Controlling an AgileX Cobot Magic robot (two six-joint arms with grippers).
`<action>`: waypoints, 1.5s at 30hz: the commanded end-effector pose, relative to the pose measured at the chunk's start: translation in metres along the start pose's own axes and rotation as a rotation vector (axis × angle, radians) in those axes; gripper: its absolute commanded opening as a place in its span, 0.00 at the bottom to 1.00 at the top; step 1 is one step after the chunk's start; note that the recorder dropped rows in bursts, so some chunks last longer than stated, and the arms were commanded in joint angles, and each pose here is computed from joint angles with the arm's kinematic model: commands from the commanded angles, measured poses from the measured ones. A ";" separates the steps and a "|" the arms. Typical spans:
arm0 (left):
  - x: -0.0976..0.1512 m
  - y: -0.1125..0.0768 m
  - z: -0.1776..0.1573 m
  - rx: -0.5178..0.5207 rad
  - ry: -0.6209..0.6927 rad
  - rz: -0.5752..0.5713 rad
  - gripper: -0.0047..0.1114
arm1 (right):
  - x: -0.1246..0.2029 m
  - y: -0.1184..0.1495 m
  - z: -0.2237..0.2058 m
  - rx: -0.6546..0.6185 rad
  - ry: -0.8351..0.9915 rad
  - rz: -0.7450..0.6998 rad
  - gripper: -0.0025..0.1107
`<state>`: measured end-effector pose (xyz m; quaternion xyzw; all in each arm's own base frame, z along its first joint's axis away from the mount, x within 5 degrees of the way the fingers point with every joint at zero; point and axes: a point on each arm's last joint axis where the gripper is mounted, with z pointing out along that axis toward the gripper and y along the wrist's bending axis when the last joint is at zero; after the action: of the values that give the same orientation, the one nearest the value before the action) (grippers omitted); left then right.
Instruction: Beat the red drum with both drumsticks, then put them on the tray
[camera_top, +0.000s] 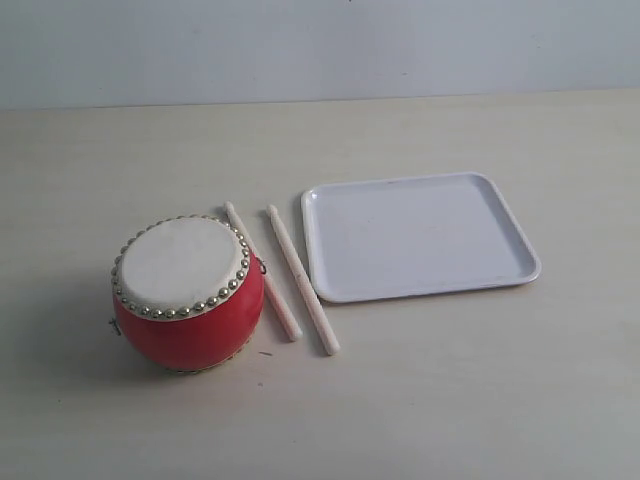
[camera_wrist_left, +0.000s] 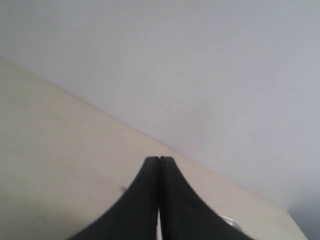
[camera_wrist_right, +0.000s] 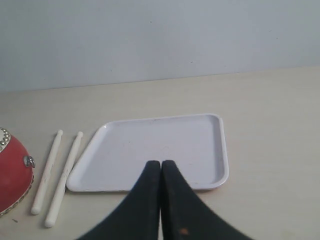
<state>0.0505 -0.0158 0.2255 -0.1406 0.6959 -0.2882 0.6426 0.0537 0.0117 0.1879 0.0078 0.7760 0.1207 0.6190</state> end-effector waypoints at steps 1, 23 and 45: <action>-0.020 -0.017 -0.007 0.054 -0.049 0.007 0.04 | 0.000 0.000 0.000 0.004 -0.009 0.004 0.02; -0.041 -0.074 0.011 0.449 0.136 0.018 0.04 | 0.000 0.000 0.000 0.004 -0.009 0.004 0.02; -0.083 -0.116 0.060 0.590 0.289 0.119 0.04 | 0.000 0.000 0.000 0.004 -0.009 0.004 0.02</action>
<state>0.0962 -0.0719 0.3552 0.1213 0.6743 -0.4492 0.5734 0.0537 0.0117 0.1879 0.0078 0.7760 0.1207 0.6190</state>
